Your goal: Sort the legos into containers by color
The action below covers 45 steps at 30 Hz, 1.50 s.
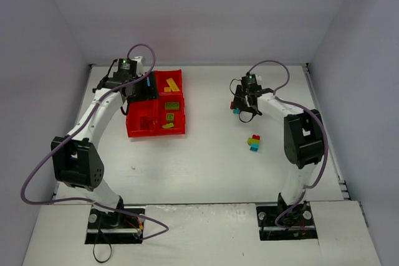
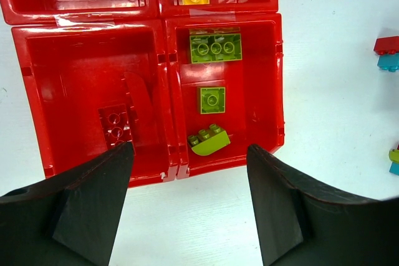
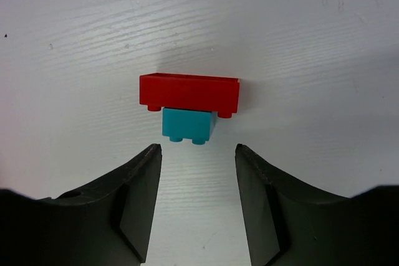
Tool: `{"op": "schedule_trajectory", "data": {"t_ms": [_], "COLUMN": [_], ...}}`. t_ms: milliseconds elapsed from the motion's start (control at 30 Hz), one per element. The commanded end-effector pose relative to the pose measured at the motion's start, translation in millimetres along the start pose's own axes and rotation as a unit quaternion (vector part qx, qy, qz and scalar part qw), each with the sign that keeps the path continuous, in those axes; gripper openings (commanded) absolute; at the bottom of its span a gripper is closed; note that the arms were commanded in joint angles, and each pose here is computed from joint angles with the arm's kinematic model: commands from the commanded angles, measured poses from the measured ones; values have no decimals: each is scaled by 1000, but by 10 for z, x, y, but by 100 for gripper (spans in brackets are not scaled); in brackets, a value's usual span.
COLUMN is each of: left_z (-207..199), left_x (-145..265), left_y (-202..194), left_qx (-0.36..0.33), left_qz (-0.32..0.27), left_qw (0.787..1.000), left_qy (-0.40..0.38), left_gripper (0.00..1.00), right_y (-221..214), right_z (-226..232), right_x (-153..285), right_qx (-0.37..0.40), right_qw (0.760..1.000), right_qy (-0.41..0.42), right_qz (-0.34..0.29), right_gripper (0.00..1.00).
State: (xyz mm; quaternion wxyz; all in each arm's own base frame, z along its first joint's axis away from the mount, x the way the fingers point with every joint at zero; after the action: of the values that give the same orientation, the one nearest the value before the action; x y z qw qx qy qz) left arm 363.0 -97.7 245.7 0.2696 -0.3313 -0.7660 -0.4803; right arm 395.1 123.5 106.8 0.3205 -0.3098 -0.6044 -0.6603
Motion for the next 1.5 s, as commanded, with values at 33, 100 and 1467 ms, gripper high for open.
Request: {"op": "schedule_trajectory", "data": {"t_ms": [33,100,1467], "left_z": [-152,-150,-948], "left_x": [164,167,437], "left_y": [179,174,298], "left_qx": [-3,-2,-25], "left_qz": [-39,-38,50], "left_qw": [999,999,962], "left_qy": [-26,-26,-266], "left_gripper": [67,67,71], "right_y": [191,180,744], "right_z": [80,88,1037], "right_x": [-21,-53,1263], "right_qx": [-7,-7,311], "right_qw": [1000,1000,855], "right_qy": [-8,-9,261], "right_qz": [-26,-23,-323], "right_gripper": [48,48,0]}}
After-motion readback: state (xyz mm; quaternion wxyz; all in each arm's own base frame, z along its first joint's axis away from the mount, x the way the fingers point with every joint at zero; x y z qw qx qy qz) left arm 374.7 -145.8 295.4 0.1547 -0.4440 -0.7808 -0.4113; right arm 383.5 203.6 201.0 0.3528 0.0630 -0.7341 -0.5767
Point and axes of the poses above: each gripper's point midway between its finger pads, its own x axis back along the fingers, its own z axis along the line the jaws close on, y = z × x, the point moved 7 cm from there along x, back along the fingers, and after that the axes turned 10 degrees about x, right-handed, at the moved point
